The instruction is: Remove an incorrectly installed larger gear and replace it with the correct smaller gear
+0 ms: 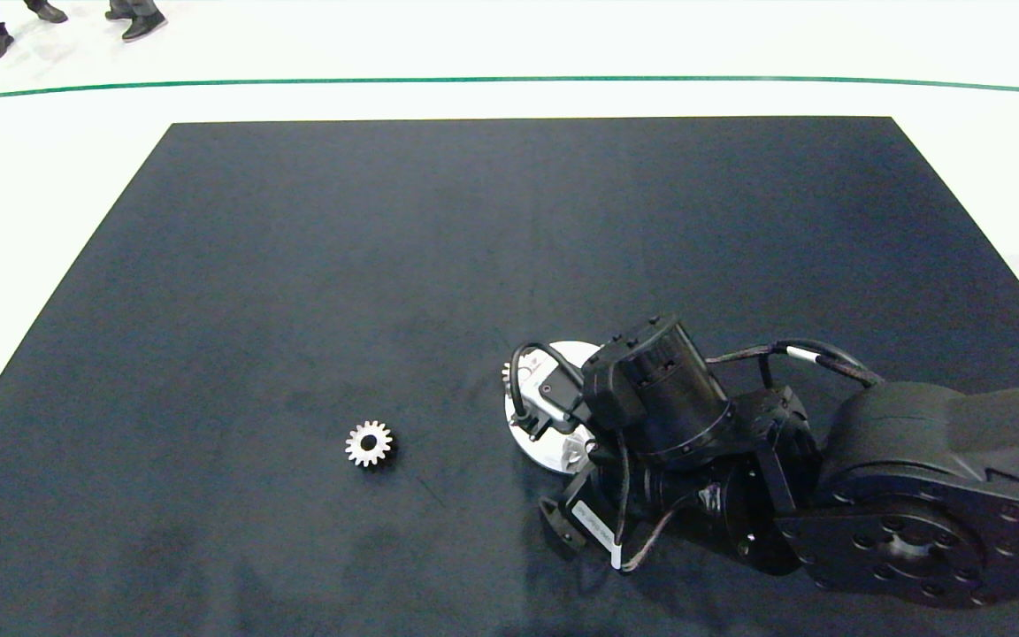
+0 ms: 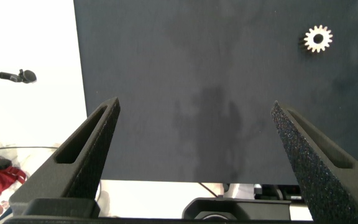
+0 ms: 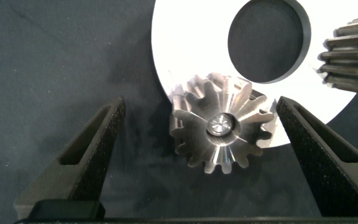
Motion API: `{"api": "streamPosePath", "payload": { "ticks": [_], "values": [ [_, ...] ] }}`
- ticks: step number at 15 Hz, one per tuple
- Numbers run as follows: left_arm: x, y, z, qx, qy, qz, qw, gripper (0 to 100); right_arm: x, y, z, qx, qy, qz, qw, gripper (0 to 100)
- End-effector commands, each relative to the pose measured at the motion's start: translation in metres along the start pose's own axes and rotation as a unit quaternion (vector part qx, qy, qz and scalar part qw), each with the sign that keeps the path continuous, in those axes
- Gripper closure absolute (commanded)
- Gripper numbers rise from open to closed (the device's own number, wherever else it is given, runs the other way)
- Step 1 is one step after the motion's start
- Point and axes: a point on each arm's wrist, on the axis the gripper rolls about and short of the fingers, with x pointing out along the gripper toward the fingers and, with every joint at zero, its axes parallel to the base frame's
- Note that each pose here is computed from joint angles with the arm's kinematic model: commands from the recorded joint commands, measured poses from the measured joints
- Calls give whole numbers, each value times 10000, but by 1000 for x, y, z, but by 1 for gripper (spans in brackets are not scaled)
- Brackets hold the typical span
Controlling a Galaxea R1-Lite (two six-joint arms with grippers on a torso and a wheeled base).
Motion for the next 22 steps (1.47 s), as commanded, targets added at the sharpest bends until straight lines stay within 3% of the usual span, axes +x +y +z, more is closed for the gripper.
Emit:
{"api": "streamPosePath", "payload": {
  "ticks": [1, 6, 17, 22],
  "values": [
    [0, 0, -1, 1, 26, 2, 10000, 0, -1, 0, 1, 170, -29, -6, 9999, 6],
    [0, 0, -1, 2, 34, 0, 10000, 0, 2, 0, 2, 414, -261, -63, 9988, 17],
    [0, 0, -1, 9, 41, -1, 10000, 0, 3, 0, -3, 472, -185, -68, 9987, 39],
    [1, 0, -1, 40, 64, -6, 10000, 0, 3, -1, -5, 467, -123, -70, 9988, 42]
  ]
}}
